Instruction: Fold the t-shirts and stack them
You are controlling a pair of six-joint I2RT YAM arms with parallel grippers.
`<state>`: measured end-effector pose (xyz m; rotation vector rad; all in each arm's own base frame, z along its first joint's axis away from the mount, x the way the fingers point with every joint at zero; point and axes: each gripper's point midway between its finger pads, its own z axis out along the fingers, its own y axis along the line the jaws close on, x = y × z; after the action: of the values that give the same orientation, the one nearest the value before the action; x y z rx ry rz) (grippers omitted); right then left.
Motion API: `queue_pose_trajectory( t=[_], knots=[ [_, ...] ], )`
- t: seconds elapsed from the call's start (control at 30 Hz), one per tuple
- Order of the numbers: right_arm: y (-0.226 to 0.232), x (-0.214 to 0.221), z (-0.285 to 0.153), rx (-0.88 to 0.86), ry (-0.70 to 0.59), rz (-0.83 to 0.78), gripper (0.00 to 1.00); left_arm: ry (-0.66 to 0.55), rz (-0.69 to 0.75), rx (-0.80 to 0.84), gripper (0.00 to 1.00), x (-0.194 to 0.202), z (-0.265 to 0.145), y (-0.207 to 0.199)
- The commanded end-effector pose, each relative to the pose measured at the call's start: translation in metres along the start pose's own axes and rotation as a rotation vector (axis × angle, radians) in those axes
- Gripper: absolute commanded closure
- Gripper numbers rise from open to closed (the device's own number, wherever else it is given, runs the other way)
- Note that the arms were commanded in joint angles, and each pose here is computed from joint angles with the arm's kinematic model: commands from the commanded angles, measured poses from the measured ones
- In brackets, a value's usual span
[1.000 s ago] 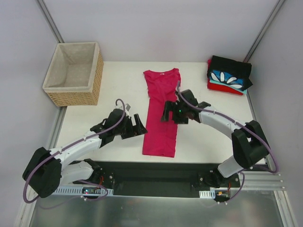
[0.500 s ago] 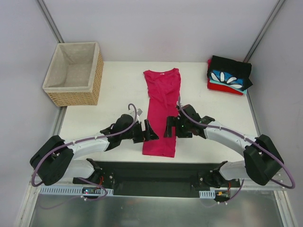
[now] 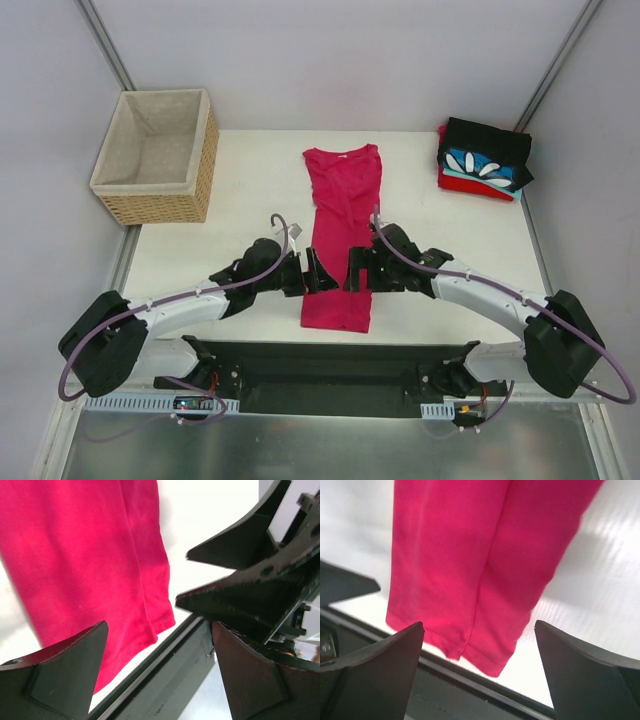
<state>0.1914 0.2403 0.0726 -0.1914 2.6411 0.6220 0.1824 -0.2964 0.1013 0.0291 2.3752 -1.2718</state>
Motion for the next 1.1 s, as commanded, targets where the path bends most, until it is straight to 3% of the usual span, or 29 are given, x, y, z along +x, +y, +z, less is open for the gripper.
queue_pose_trajectory(
  t=[0.0,0.2,0.3,0.47,0.7,0.87,1.07],
  knots=[
    [-0.007,-0.070,-0.014,0.084,-0.174,0.012,0.03,-0.133,0.119,0.039,0.14,-0.049,-0.005,-0.030],
    [-0.010,-0.165,-0.016,0.093,-0.302,0.070,0.03,-0.229,0.114,-0.001,0.14,-0.130,-0.005,-0.029],
    [-0.008,-0.200,-0.003,0.074,-0.325,0.083,0.03,-0.225,0.096,0.003,0.14,-0.151,0.006,-0.025],
    [-0.011,-0.241,0.045,-0.026,-0.307,0.149,0.03,-0.214,0.044,0.023,0.15,-0.160,0.025,-0.008],
    [-0.008,-0.300,0.091,-0.219,-0.325,0.227,0.03,-0.207,-0.033,0.027,0.15,-0.161,0.020,0.020],
    [0.014,-0.351,0.088,-0.366,-0.429,0.218,0.02,-0.208,-0.018,0.025,0.15,-0.156,0.012,0.021],
    [0.037,-0.382,0.084,-0.466,-0.468,0.209,0.02,-0.193,0.000,0.001,0.15,-0.153,0.010,0.026]
  ],
)
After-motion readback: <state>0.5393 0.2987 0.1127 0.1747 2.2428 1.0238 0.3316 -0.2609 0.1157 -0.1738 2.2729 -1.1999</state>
